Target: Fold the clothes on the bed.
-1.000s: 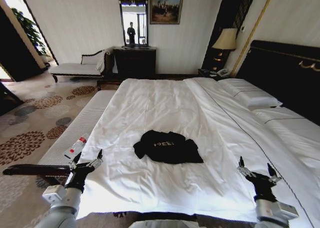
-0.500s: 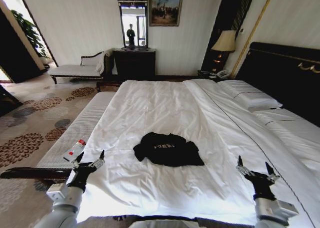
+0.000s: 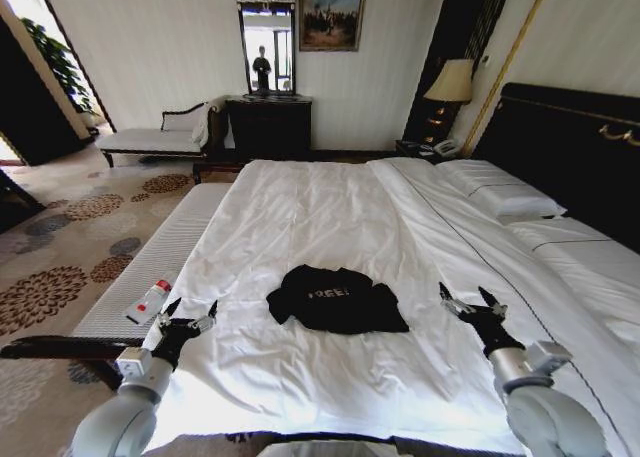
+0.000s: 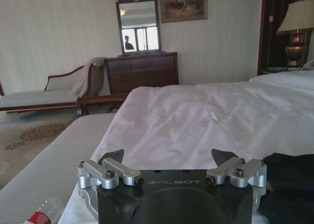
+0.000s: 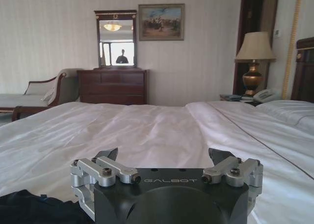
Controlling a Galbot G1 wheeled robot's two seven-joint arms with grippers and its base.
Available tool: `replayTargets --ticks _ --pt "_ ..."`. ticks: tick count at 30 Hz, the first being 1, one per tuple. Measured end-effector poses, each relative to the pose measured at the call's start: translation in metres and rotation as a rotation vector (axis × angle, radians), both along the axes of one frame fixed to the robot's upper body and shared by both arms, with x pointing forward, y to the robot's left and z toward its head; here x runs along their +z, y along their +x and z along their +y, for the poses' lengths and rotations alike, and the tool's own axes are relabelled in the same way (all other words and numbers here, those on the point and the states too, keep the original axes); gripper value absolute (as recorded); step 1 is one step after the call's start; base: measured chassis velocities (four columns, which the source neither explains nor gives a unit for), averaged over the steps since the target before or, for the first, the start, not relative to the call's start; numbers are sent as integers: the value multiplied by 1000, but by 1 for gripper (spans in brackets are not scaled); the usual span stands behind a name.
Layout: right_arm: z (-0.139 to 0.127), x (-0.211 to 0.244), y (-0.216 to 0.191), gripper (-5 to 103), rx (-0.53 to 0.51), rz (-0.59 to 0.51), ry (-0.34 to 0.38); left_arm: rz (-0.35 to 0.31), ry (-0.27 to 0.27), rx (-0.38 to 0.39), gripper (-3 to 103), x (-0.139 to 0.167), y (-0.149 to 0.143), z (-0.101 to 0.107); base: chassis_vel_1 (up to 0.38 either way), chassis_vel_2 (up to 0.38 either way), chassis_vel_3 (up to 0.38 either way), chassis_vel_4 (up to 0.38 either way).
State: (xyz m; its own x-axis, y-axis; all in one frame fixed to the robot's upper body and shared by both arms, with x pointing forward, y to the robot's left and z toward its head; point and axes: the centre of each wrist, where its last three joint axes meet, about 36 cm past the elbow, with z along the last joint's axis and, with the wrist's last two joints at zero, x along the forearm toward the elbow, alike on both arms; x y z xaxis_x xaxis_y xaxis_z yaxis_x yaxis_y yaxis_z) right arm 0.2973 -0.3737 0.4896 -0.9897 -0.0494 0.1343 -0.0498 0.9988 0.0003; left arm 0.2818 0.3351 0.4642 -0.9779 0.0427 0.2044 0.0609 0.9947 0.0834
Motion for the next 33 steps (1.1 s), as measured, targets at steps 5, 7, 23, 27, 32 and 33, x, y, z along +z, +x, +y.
replayTargets --ticks 5,7,23,27,32,33 --pt "-3 6 40 100 102 92 39 25 -12 -3 100 -6 0 -3 0 0 0 0" --pt "-4 0 55 100 129 149 50 48 -20 -1 100 -13 -9 -8 0 0 0 0" --pt "59 -42 160 100 301 352 75 105 -37 45 100 -21 -59 -26 0 0 0 0" --pt "76 -61 191 100 348 398 20 105 -35 53 100 -18 -66 -29 0 0 0 0" --pt "79 -71 221 100 335 407 -11 99 -39 69 100 -17 -68 -29 0 0 0 0" --pt "77 -76 231 100 320 415 -18 99 -41 74 100 -17 -69 -29 0 0 0 0"
